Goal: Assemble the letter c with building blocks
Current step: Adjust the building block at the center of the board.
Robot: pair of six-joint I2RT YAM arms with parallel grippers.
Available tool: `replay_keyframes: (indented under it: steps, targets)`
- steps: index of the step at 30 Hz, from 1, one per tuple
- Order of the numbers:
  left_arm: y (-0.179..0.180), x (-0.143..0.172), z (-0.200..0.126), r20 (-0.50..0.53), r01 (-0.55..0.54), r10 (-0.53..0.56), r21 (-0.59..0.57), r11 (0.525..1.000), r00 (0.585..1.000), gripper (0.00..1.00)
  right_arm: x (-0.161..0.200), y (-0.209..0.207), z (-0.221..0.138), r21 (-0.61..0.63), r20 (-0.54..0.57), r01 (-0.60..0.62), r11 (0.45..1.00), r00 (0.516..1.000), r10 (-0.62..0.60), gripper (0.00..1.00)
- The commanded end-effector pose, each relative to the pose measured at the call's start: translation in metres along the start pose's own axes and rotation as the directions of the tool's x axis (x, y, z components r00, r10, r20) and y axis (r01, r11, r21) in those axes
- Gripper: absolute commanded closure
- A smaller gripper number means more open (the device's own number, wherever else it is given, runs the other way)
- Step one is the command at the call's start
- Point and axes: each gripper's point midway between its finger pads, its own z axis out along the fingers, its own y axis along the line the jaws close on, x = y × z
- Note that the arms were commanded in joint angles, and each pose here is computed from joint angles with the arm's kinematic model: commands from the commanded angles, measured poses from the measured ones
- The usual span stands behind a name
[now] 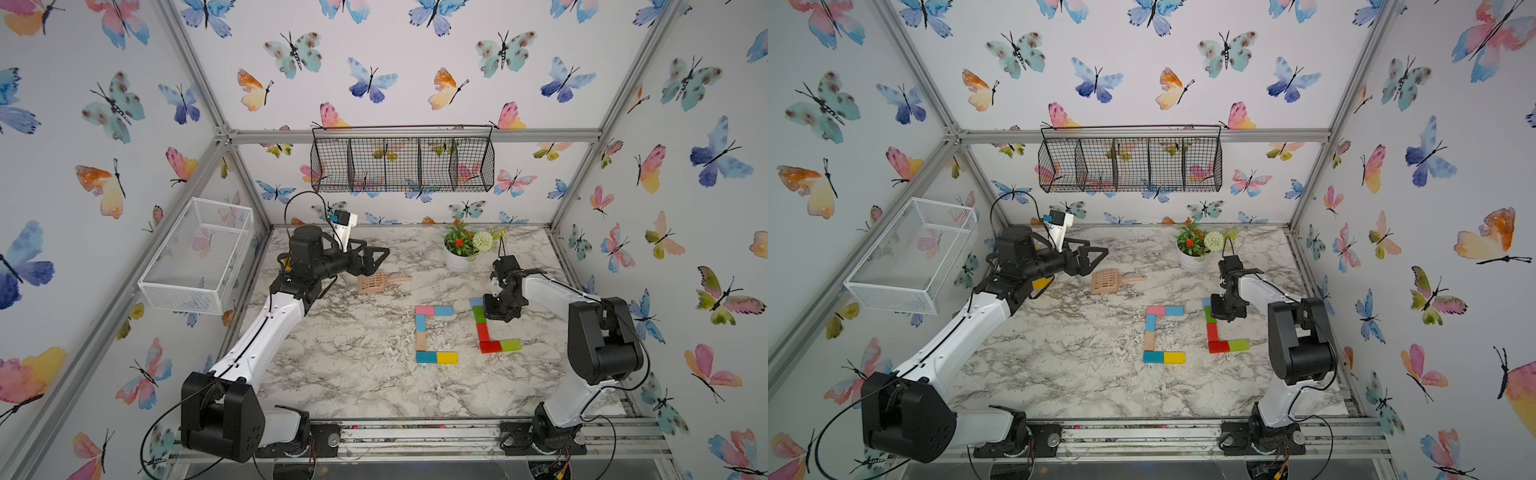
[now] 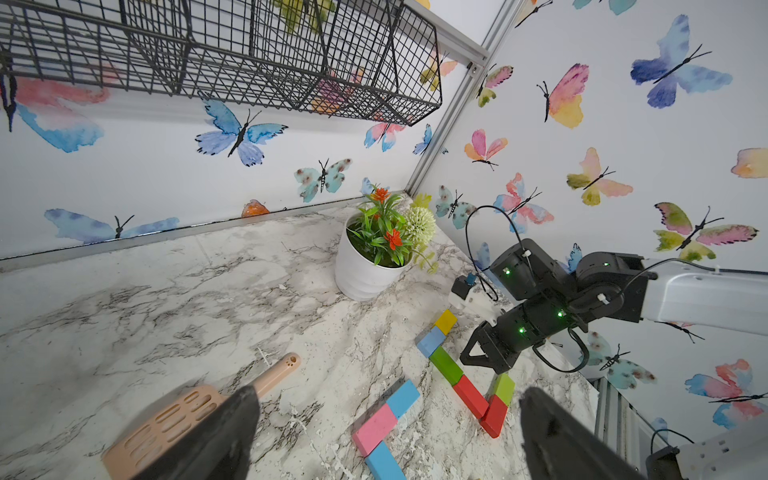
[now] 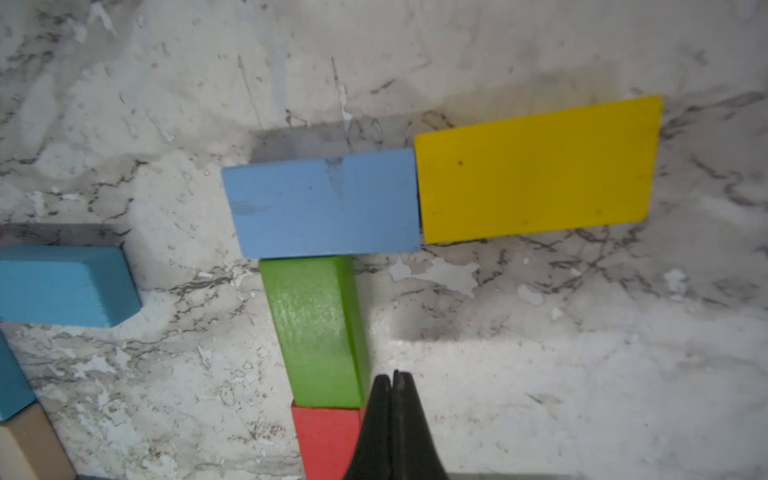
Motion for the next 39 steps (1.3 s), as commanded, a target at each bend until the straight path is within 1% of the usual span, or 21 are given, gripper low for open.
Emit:
replay_keyframes:
  steps: [1,19,23,26,29,33,36,39]
  targets:
    - [0.003,0.001,-0.001,0.005,-0.007,0.007,-0.007,1.000,1.000,0.02,-0.005,0.002,0.001,-0.018,0.000,-0.013,1.000,1.000,0.013,0.97]
    - [0.002,0.001,-0.002,0.008,-0.010,0.010,-0.007,1.000,1.000,0.02,-0.004,0.013,0.007,-0.086,-0.020,0.010,0.996,1.000,-0.012,0.97]
    - [0.001,0.000,-0.002,0.009,-0.011,0.011,-0.005,1.000,1.000,0.02,-0.004,0.008,0.005,-0.051,-0.016,0.006,0.999,1.000,-0.006,0.97]
    - [0.003,0.000,-0.002,0.009,-0.015,0.015,-0.012,1.000,1.000,0.02,-0.009,0.002,-0.001,-0.013,0.012,0.001,1.000,1.000,-0.001,0.97]
    - [0.005,0.002,-0.002,0.006,-0.018,0.018,-0.022,1.000,1.000,0.02,-0.019,0.002,-0.015,-0.008,0.070,0.002,1.000,0.998,-0.002,0.97]
    - [0.010,0.002,-0.004,0.013,-0.033,0.034,-0.059,0.998,0.999,0.02,-0.041,0.008,-0.047,-0.030,0.210,0.013,0.999,0.978,-0.006,0.97]
    - [0.013,-0.002,-0.009,0.031,-0.058,0.062,-0.101,0.993,0.998,0.02,-0.062,0.010,-0.077,-0.034,0.346,0.018,0.999,0.938,-0.005,0.97]
    - [0.017,-0.006,-0.017,0.052,-0.089,0.098,-0.157,0.984,0.994,0.02,-0.080,0.009,-0.109,-0.029,0.488,0.015,0.999,0.873,0.001,0.97]
